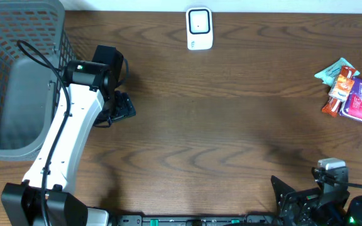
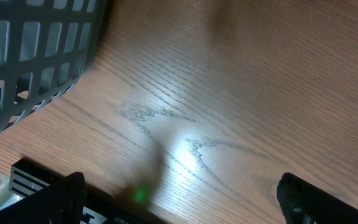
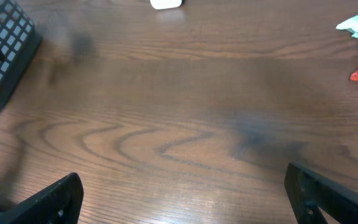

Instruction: Scan the item barcode

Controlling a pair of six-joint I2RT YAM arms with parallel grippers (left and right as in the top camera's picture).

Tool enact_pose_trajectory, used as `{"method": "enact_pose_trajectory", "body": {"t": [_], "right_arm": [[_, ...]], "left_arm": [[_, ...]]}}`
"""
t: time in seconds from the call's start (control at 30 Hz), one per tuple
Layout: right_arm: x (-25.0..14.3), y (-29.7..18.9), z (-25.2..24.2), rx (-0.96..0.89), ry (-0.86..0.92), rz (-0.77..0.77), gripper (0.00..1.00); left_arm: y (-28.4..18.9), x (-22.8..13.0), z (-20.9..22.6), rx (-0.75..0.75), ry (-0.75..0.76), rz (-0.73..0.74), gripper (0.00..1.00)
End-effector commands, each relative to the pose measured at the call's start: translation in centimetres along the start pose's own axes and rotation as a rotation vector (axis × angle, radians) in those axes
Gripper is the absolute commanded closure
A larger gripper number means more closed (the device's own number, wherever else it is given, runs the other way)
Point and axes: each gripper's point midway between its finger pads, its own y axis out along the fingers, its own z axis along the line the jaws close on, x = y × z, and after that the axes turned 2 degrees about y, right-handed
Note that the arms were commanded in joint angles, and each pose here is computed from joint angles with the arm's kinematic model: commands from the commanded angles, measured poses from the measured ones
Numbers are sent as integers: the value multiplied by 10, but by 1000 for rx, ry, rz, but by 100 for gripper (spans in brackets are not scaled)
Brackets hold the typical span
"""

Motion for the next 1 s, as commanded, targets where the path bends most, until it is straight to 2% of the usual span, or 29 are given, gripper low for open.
{"method": "enact_pose_trajectory", "body": {"t": [0.0, 0.63, 0.97], "right_arm": [[-1, 1, 0, 6, -18, -1, 1], [2, 1, 1, 11, -29, -21, 1], [6, -11, -12, -47, -44, -150, 1]], "left_arm": [[0, -1, 3, 5, -16, 2, 2], [0, -1, 3, 5, -17, 2, 2], [0, -1, 3, 5, -17, 2, 2]]}}
